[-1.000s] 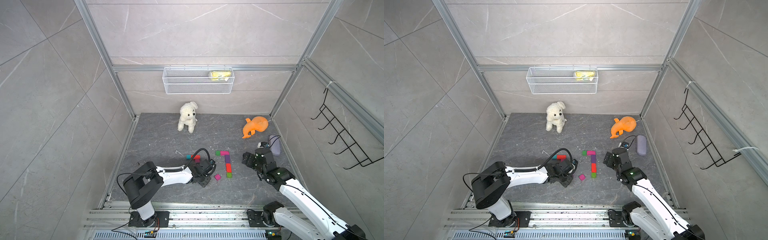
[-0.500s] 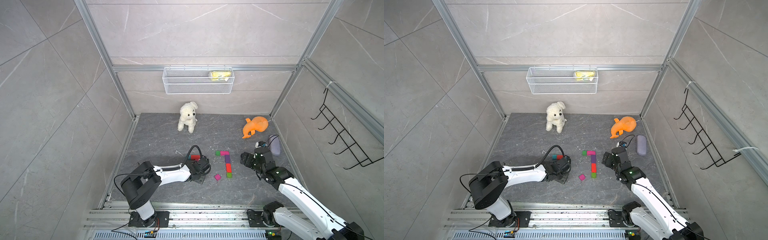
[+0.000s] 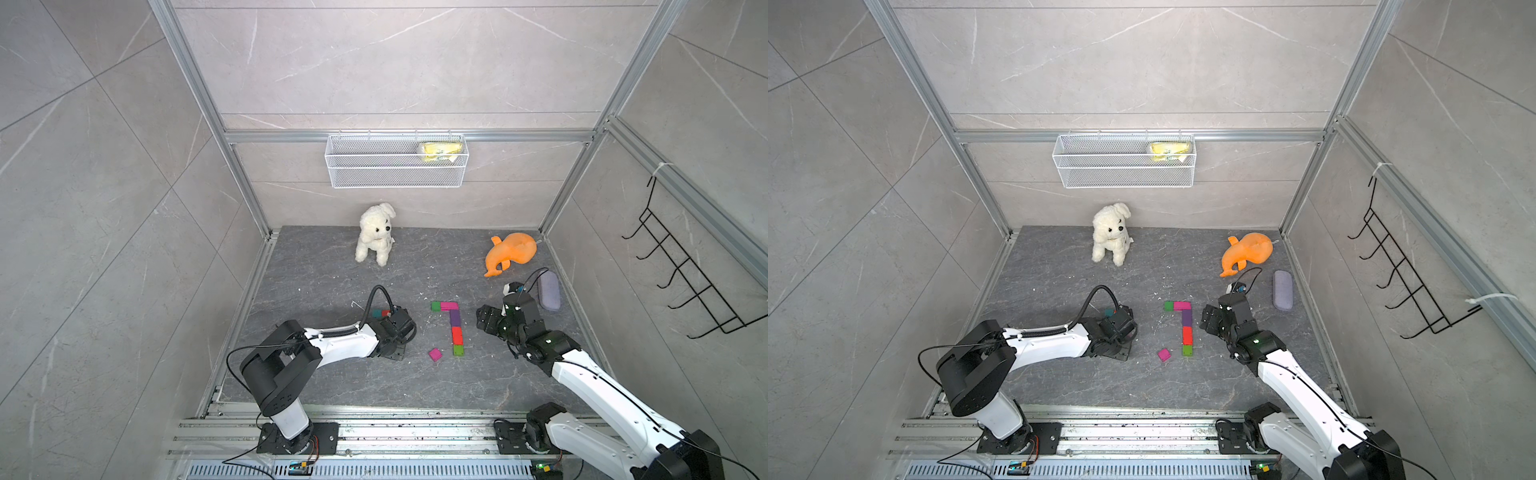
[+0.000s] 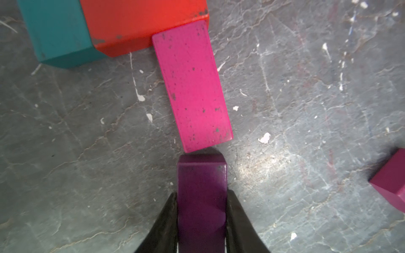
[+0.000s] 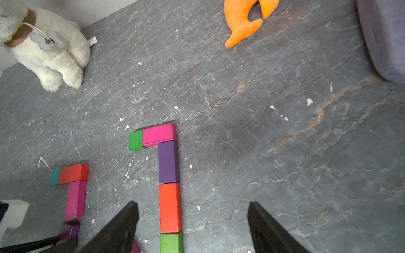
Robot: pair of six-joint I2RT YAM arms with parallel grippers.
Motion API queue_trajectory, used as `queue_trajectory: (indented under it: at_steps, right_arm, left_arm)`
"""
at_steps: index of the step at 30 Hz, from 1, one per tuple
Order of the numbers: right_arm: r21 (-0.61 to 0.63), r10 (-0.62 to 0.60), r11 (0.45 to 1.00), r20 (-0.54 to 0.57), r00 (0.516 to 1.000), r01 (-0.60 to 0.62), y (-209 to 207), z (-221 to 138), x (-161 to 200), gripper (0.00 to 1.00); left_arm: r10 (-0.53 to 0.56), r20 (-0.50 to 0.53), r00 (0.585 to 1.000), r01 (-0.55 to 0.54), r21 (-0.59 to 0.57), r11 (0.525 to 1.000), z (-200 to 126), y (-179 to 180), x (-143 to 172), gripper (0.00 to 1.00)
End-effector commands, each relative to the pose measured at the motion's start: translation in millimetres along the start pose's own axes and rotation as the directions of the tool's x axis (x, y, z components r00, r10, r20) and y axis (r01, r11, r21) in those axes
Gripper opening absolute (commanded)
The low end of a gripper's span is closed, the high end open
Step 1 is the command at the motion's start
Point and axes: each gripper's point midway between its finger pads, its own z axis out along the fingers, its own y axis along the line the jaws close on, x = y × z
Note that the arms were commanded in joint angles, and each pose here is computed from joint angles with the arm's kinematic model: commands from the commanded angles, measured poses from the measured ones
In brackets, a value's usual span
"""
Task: Assemble the number 7 with building blocks
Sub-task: Assemble the building block at the center of the board, then adjust the building block at the center of the board.
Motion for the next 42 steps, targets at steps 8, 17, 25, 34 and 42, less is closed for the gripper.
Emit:
queue_trajectory:
  at_steps: [8, 17, 25, 34, 42]
  right_arm:
    - [-0.017, -0.01, 1.0, 0.006, 1.0, 0.01, 10.5, 0.2, -6.4, 0.8]
    - [-0.019, -0.06, 0.998, 0.0, 0.998, 0.06, 25.9, -3.5, -5.0, 0.78]
    - [-0.026, -0.159, 0.987, -0.038, 0.987, 0.158, 73.3, -2.2, 8.0, 0.75]
    - [-0.075, -0.231, 0.972, -0.163, 0.959, 0.221, 149.2, 20.2, 58.0, 0.67]
    - [-0.065, -0.322, 0.947, -0.24, 0.916, 0.316, 196.4, 35.2, 97.1, 0.65]
  left_arm:
    - [-0.038, -0.068, 0.997, 0.037, -0.01, 0.999, 11.7, 4.8, 14.0, 0.42]
    - [-0.096, 0.001, 0.995, 0.096, 0.069, 0.993, -18.8, 0.7, 4.9, 0.74]
    - [-0.146, 0.232, 0.962, 0.136, 0.059, 0.989, -94.4, 37.6, -23.2, 0.96]
    - [-0.319, 0.351, 0.881, 0.302, 0.103, 0.948, -123.1, 115.1, -45.5, 1.0]
    - [-0.377, 0.281, 0.883, 0.341, 0.17, 0.925, -92.8, 115.9, -45.5, 1.0]
